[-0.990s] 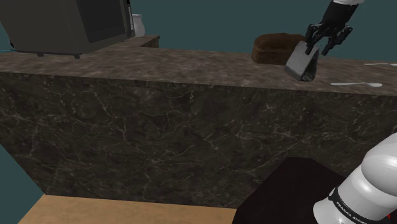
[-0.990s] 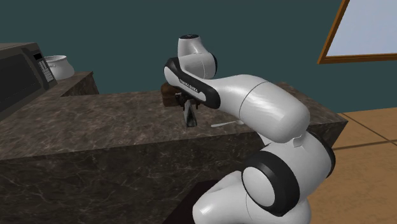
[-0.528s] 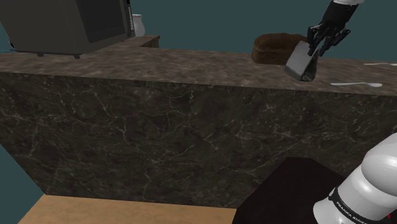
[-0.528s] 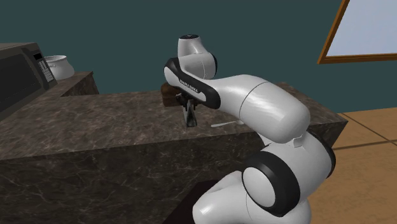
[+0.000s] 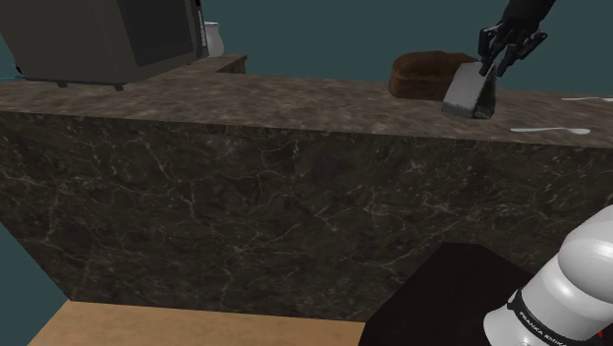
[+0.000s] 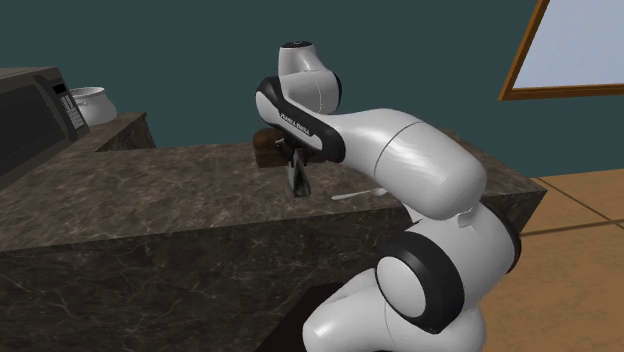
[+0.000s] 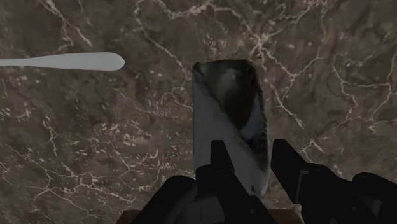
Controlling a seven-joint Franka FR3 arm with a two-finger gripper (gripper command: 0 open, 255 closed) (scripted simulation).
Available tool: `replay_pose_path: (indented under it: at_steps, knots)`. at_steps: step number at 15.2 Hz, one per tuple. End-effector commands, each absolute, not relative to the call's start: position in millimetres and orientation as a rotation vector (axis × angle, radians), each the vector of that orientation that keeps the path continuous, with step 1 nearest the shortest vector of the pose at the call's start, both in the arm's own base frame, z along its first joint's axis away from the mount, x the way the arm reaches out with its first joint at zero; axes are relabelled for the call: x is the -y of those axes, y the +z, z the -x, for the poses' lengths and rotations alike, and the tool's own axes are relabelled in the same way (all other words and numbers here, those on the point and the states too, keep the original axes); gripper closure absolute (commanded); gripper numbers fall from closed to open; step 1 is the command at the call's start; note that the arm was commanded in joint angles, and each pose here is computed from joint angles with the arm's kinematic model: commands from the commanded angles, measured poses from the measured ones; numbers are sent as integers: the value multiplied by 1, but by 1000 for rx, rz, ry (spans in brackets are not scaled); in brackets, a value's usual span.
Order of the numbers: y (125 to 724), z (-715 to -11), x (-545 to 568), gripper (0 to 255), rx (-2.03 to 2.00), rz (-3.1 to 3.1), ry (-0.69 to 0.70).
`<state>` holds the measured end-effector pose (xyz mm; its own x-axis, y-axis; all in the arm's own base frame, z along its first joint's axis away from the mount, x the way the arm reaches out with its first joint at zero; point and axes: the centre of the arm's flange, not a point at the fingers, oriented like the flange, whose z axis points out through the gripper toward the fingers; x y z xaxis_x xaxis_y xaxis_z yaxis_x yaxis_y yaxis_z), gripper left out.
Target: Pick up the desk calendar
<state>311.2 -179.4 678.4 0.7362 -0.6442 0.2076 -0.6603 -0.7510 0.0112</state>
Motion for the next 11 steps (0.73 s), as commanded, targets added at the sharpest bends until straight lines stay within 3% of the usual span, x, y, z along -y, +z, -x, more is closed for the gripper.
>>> replay_pose_path:
  at_steps: [1,11]
  knots:
    - [689,-311,179,255,1072,-2848,294]
    - [732,-311,179,255,1072,-2848,294]
